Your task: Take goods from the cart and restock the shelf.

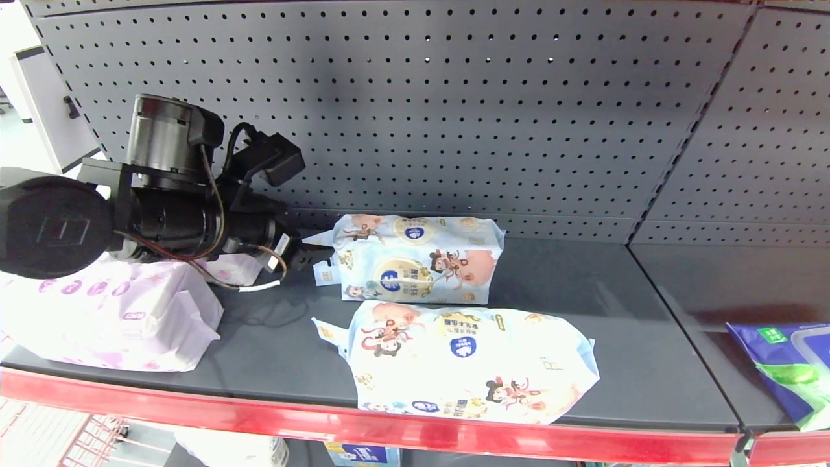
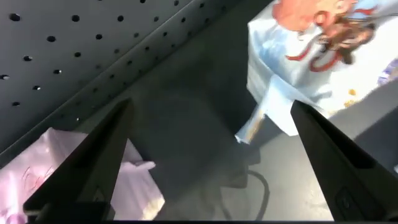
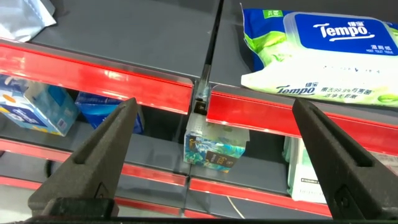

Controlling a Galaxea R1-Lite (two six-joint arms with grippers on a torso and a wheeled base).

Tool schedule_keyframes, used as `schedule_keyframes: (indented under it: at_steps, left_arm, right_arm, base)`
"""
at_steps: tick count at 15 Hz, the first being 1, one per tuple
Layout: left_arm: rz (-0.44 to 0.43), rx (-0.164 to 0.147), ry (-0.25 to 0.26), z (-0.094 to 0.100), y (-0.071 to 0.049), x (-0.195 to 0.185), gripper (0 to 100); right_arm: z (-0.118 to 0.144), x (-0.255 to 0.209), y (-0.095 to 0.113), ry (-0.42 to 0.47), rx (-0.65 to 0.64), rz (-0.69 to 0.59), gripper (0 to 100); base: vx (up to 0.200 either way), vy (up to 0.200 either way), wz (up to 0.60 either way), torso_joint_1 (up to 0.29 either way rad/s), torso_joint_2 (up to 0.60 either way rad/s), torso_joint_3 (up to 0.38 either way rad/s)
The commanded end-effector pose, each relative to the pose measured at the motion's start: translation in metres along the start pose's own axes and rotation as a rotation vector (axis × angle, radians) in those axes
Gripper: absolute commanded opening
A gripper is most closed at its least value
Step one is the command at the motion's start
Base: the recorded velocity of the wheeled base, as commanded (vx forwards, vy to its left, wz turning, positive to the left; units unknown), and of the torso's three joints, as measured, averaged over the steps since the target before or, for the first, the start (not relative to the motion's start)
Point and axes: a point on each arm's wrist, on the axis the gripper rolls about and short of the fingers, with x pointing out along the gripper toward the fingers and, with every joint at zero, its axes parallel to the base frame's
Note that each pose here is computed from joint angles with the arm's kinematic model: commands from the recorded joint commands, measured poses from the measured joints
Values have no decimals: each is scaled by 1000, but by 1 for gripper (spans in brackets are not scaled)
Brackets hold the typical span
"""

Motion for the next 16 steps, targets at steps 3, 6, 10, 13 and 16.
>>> schedule_keyframes:
  at_steps: [3, 6, 10, 13, 16]
  left_arm:
    - [-1, 5, -17, 1, 0, 17, 100]
    - [-16, 18, -42, 8, -6, 23, 100]
    - [-32, 9, -54, 13, -12, 24, 100]
    - [-44, 18, -67, 17, -17, 24, 100]
    - [-51, 25, -77, 22, -19, 26, 100]
  right_arm:
    - [-1, 1, 0, 5, -1, 1, 100]
    - [-1, 1, 0, 6, -1, 1, 100]
    - [-1, 1, 0, 6, 0, 1, 100]
    - [-1, 1, 0, 6, 0, 1, 100]
    - [0, 1, 0, 3, 1, 1, 100]
  base:
    - [0, 0, 0, 0, 0, 0]
    - [0, 0, 0, 0, 0, 0]
    - [0, 0, 0, 0, 0, 0]
    - [0, 0, 0, 0, 0, 0]
    - [0, 0, 0, 0, 0, 0]
